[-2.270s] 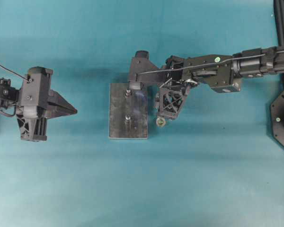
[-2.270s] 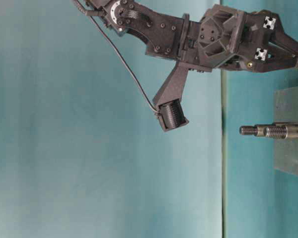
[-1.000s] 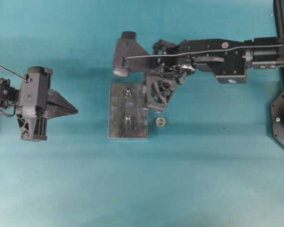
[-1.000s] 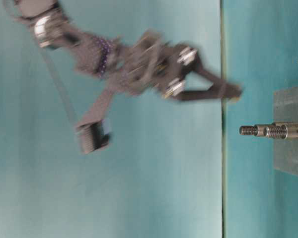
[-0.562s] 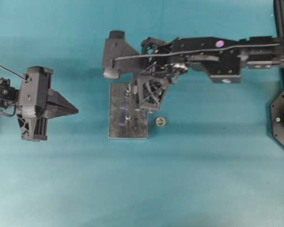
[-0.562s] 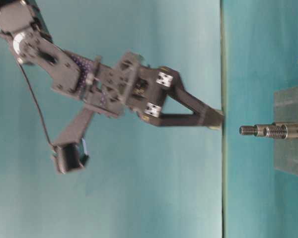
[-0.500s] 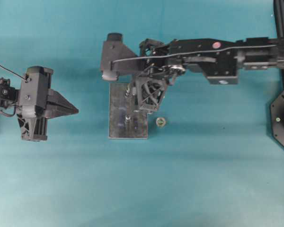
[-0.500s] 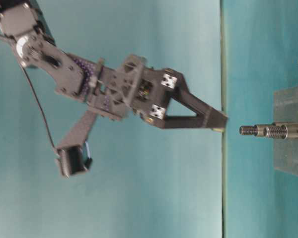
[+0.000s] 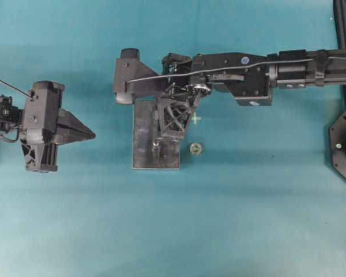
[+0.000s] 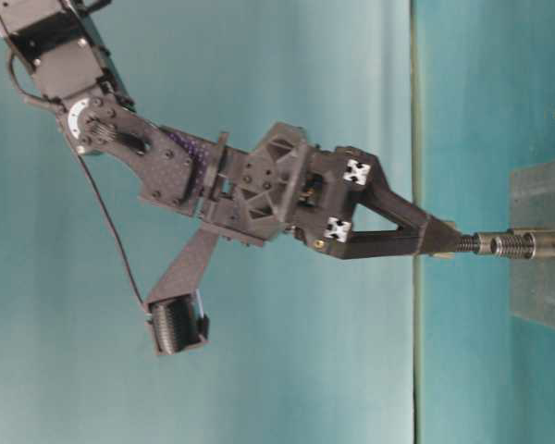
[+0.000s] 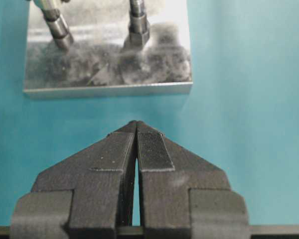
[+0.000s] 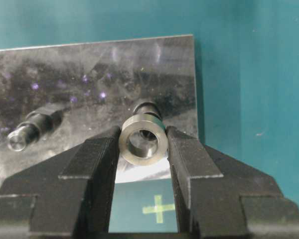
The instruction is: Insert the washer onto the shaft.
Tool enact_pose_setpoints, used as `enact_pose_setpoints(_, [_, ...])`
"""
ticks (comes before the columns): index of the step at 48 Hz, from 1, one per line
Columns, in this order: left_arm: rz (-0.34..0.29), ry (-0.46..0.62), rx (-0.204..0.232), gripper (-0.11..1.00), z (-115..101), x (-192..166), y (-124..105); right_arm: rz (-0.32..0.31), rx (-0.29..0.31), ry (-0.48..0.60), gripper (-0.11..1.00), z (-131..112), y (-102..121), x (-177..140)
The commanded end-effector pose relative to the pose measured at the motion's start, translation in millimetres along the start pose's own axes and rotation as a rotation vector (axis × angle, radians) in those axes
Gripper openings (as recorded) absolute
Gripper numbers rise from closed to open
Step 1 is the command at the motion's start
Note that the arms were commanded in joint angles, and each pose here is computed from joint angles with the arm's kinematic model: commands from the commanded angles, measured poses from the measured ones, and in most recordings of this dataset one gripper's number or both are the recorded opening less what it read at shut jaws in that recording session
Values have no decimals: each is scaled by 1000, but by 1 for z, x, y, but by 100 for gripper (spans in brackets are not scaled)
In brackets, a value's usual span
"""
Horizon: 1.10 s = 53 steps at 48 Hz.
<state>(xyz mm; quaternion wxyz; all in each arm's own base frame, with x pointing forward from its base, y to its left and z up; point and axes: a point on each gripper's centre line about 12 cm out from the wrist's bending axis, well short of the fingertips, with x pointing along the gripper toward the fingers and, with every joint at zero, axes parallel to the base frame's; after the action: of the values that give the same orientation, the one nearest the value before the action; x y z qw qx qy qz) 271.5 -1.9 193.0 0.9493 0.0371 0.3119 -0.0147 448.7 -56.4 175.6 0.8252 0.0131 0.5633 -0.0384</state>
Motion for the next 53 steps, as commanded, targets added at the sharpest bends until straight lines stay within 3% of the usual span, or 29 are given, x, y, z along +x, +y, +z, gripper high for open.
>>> enact_pose_setpoints(1, [1, -31, 2, 0, 6, -2, 0, -7, -14, -46, 34, 11, -4, -13])
enact_pose_setpoints(21, [1, -26, -5, 0, -2, -1, 0, 1, -22, 45, 34, 7, -4, 0])
enact_pose_setpoints(34, [1, -45, -4, 0, -2, -4, -1, 22, 21, 47, 34, 8, -10, 2])
enact_pose_setpoints(36, [1, -46, -4, 0, -1, -4, -1, 22, 21, 47, 38, 8, -10, 2])
enact_pose_setpoints(45, [1, -43, -4, 0, -2, -4, -1, 27, 18, 53, 89, 7, -5, 11])
enact_pose_setpoints(47, [1, -43, -4, 0, -2, -4, -1, 33, 9, 53, 90, 8, 1, 11])
enact_pose_setpoints(53, [2, -44, -5, 0, -2, -4, 0, 56, -20, 45, 77, 11, 19, 10])
